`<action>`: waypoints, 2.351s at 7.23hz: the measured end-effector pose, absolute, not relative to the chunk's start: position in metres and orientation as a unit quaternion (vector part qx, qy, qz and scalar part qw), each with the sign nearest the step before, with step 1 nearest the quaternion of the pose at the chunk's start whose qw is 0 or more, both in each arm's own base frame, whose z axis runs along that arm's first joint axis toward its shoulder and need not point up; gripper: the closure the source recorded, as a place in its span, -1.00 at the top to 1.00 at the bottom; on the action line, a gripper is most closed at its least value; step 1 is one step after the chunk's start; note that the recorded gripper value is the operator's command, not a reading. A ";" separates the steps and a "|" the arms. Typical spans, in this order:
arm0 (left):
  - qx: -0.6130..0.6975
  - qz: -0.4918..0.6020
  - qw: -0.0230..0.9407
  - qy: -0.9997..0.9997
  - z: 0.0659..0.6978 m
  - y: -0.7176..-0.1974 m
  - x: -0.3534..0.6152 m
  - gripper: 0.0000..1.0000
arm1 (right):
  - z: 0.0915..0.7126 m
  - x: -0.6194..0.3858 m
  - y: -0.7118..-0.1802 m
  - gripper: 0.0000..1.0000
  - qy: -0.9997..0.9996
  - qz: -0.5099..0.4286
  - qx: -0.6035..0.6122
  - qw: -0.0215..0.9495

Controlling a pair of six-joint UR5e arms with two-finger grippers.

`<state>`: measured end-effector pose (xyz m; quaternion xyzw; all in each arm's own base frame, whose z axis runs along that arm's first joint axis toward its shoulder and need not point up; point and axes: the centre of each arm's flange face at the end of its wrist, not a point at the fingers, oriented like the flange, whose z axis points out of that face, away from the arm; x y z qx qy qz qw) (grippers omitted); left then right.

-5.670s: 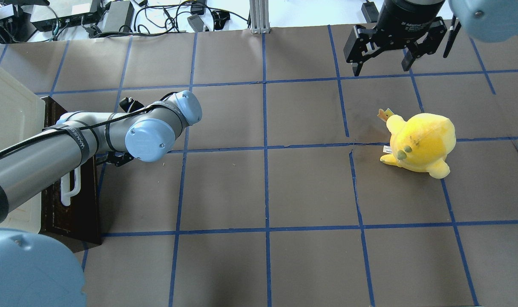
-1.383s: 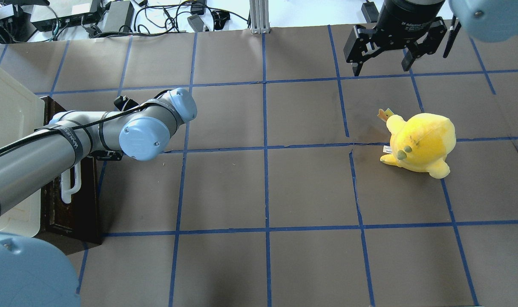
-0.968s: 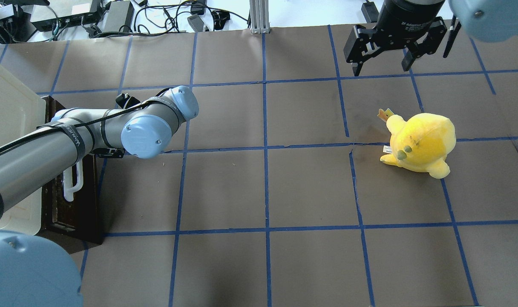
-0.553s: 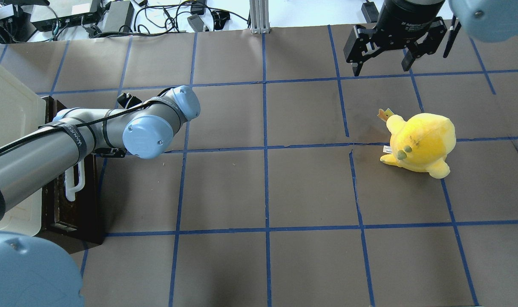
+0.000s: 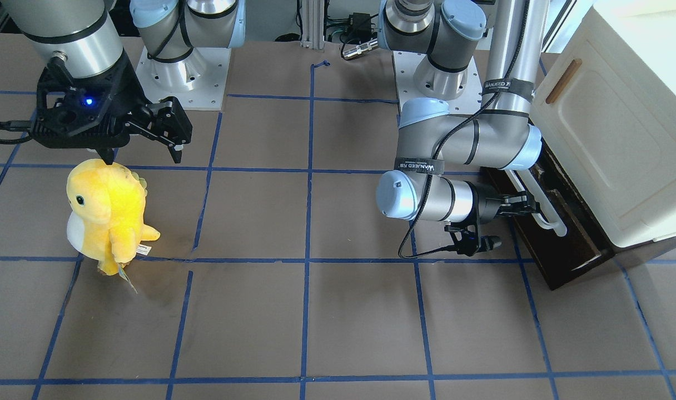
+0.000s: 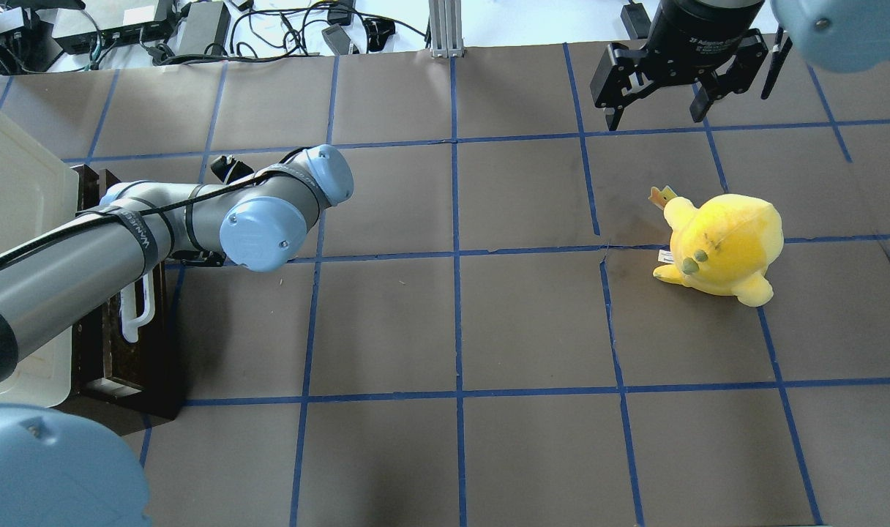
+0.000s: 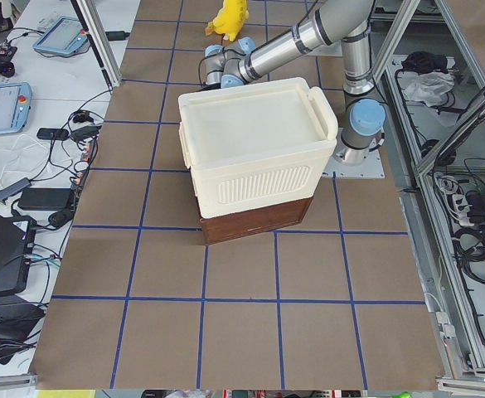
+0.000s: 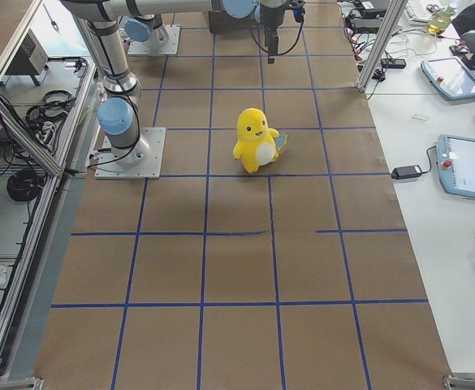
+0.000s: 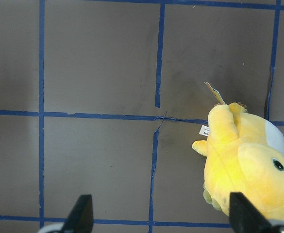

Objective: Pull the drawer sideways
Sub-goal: 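Pull the handle with the left gripper, sliding the drawer outward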

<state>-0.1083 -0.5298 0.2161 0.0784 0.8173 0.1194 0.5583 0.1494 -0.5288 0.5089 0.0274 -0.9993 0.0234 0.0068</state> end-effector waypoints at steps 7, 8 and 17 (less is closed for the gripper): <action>0.086 0.123 0.559 0.816 0.208 -0.525 -0.114 -0.08 | 0.509 0.149 -0.529 1.00 -0.999 0.023 0.027 0.007; 0.085 0.125 0.559 0.815 0.207 -0.525 -0.113 -0.09 | 0.509 0.149 -0.529 1.00 -0.999 0.023 0.027 0.007; 0.085 0.134 0.561 0.813 0.207 -0.516 -0.103 -0.62 | 0.509 0.149 -0.529 1.00 -0.999 0.023 0.027 0.007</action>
